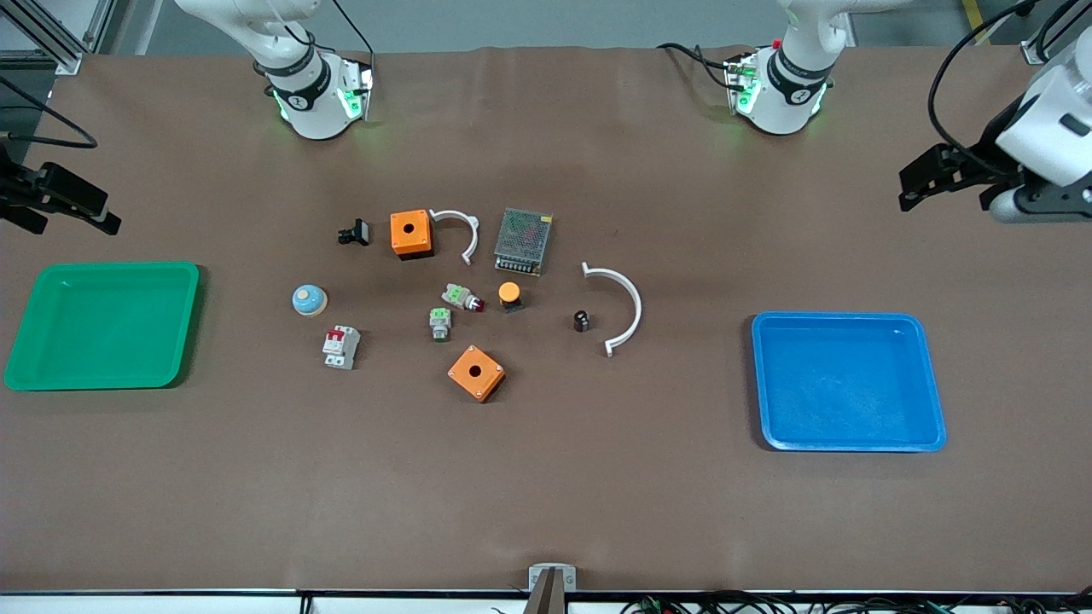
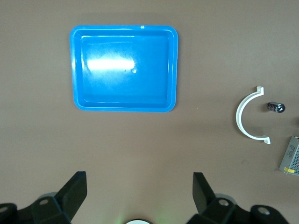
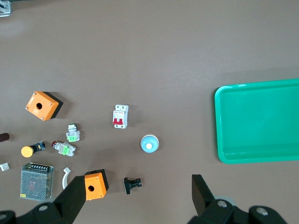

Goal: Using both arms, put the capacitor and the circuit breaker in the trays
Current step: 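Reach the left gripper toward the black capacitor while the right gripper reaches the breaker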

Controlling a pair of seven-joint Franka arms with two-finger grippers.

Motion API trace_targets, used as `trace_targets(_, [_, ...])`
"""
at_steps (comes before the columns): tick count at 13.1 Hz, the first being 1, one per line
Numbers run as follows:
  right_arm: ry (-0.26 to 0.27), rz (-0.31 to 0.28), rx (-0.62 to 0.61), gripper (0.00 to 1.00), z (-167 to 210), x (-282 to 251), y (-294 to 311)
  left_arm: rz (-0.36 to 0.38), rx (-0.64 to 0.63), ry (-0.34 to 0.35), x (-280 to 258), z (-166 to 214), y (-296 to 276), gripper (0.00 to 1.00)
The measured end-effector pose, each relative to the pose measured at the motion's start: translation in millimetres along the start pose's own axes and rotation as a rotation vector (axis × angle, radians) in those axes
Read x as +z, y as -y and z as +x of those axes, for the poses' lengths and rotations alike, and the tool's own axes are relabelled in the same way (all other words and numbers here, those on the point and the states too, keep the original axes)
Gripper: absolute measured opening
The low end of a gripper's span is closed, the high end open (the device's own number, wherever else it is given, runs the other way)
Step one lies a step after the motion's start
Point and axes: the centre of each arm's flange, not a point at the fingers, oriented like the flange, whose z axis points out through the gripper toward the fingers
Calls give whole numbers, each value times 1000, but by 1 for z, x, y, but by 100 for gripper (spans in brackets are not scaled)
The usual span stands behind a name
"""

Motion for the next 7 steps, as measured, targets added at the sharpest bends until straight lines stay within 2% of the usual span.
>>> trace_targets(2, [1,0,-4,100,0,0,2,-6,17,8,22,17,-19,100])
trace_targets(7, [4,0,-12,100,0,2,7,-32,-122,-11,91,54,-113,100])
